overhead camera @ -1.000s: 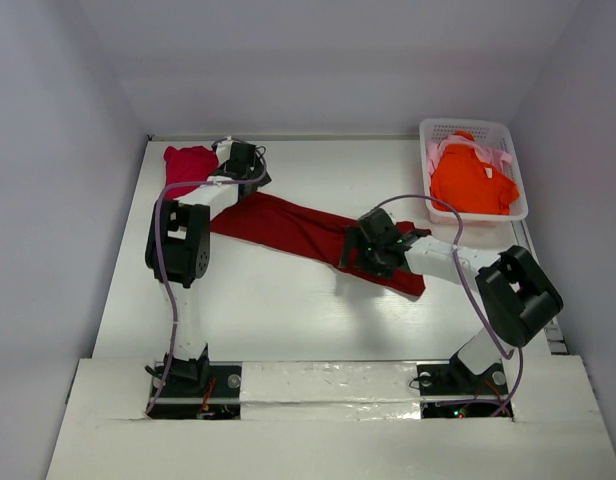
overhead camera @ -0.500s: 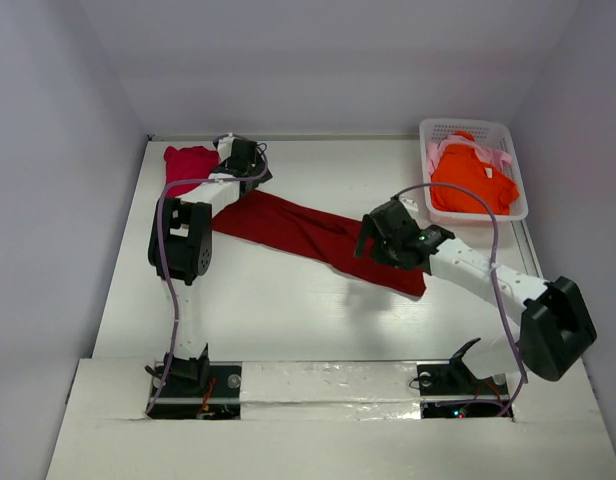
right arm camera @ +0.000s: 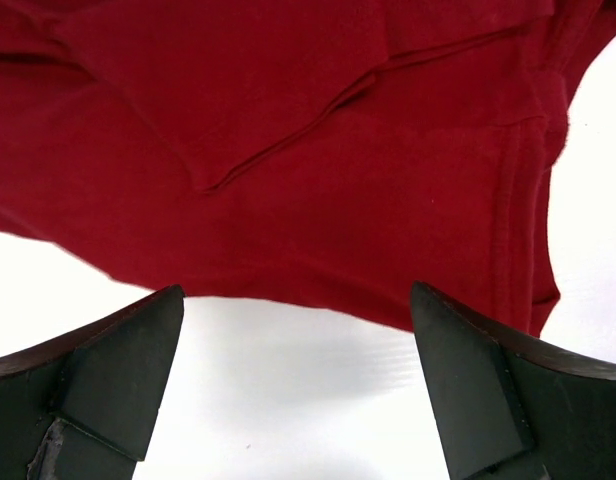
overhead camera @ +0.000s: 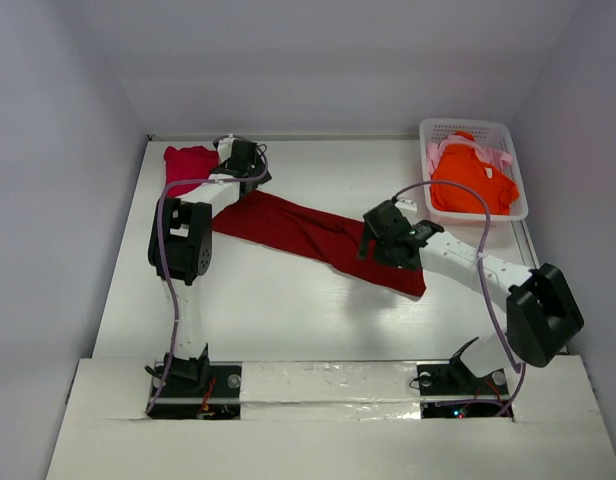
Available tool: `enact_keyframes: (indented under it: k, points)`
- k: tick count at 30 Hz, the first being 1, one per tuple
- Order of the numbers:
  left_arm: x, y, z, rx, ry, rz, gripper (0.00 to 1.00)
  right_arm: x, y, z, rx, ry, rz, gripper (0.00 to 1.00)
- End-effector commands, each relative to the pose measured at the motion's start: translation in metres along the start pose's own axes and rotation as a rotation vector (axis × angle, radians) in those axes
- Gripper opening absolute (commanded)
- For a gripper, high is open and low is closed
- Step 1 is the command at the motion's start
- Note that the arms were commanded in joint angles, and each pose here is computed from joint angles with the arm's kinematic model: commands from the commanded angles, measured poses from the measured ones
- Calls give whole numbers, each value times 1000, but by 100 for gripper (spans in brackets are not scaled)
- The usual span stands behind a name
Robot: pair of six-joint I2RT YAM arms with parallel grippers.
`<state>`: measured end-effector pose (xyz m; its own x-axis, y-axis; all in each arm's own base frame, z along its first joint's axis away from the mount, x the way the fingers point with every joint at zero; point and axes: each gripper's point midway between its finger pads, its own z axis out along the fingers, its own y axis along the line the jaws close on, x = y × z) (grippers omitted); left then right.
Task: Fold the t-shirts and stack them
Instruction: Fold the tshirt
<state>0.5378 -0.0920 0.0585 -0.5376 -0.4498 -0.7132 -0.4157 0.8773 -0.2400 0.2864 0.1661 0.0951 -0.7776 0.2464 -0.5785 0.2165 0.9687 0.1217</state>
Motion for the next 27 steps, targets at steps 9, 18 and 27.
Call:
enact_keyframes:
  k: [9,18,27]
  points:
    - [-26,1,-25,10,-65,-4,90,-13,-4,29,56,-33,-45,100]
    - [-26,2,-26,11,-66,-2,90,-19,-28,35,100,-42,-19,99]
    - [-28,6,-33,5,-76,-5,91,5,-24,43,36,12,20,99]
